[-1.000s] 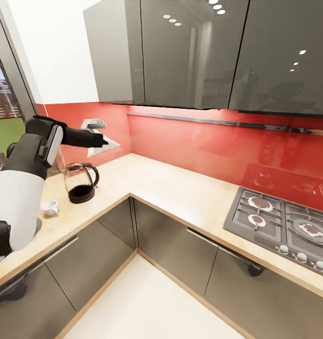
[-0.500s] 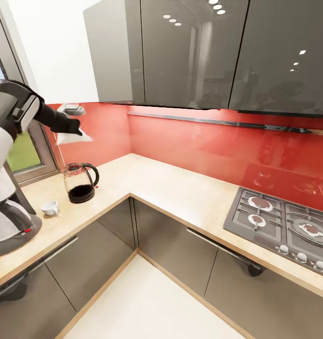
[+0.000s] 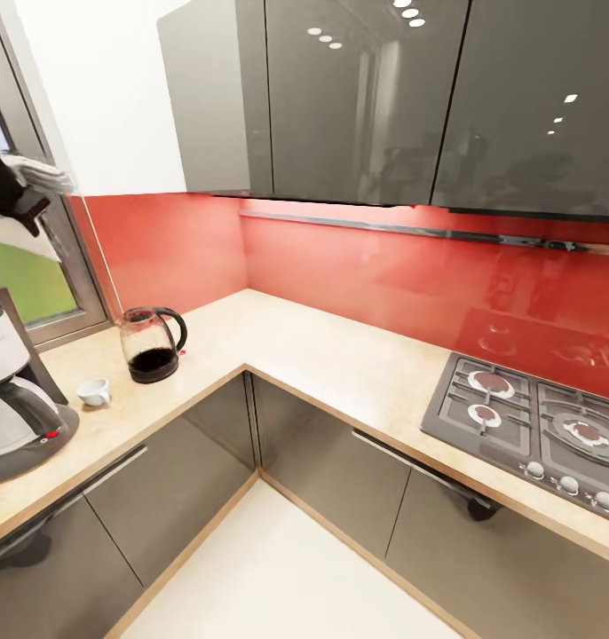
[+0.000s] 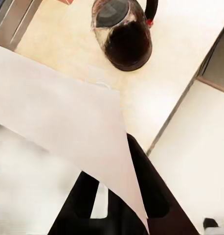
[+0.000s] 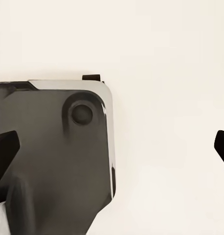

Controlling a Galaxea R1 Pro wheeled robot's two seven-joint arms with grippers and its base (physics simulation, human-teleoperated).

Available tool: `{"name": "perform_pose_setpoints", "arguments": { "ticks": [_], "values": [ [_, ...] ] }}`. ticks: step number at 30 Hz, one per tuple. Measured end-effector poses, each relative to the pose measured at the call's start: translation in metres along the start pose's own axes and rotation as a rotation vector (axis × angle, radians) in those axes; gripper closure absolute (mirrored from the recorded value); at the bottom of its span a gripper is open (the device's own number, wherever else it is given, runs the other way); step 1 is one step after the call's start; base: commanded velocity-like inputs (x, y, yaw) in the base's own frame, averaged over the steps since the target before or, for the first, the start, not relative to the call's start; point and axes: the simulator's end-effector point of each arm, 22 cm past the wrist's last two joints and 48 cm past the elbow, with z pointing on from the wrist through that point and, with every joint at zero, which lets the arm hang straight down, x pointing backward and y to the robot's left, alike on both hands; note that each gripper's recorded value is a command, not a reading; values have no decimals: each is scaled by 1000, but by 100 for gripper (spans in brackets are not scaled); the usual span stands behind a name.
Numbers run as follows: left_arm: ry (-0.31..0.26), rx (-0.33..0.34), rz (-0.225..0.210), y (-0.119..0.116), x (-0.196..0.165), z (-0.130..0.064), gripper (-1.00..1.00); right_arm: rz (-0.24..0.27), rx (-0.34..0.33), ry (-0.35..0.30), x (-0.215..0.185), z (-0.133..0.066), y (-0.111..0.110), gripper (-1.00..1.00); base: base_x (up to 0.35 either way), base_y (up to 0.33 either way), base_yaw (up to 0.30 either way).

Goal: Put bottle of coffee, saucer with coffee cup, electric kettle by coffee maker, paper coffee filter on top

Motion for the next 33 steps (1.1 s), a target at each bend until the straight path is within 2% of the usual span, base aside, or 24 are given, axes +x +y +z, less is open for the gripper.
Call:
{"name": "perform_pose_setpoints", "arguments": {
  "ticks": [3,6,8,15,23,33],
  "values": [
    [99,35,34,-7,22,-2,100,2,1,-1,-1,0,0,-100,0,0,0],
    [149,79,42,-17,33,-4,100,4,1,-3,-2,0,0,-100,0,0,0],
    [164,55,47,-11,36,-4,100,5,0,-4,-2,0,0,-100,0,0,17],
    [183,31,68,-8,38,-1,100,6,-1,1,0,0,1,-100,0,0,137],
    [194,26,87,-12,35,5,100,5,-1,10,3,0,1,-100,0,0,189],
    [200,28,133,-24,28,12,100,3,0,22,8,1,1,-100,0,0,191]
  ]
}}
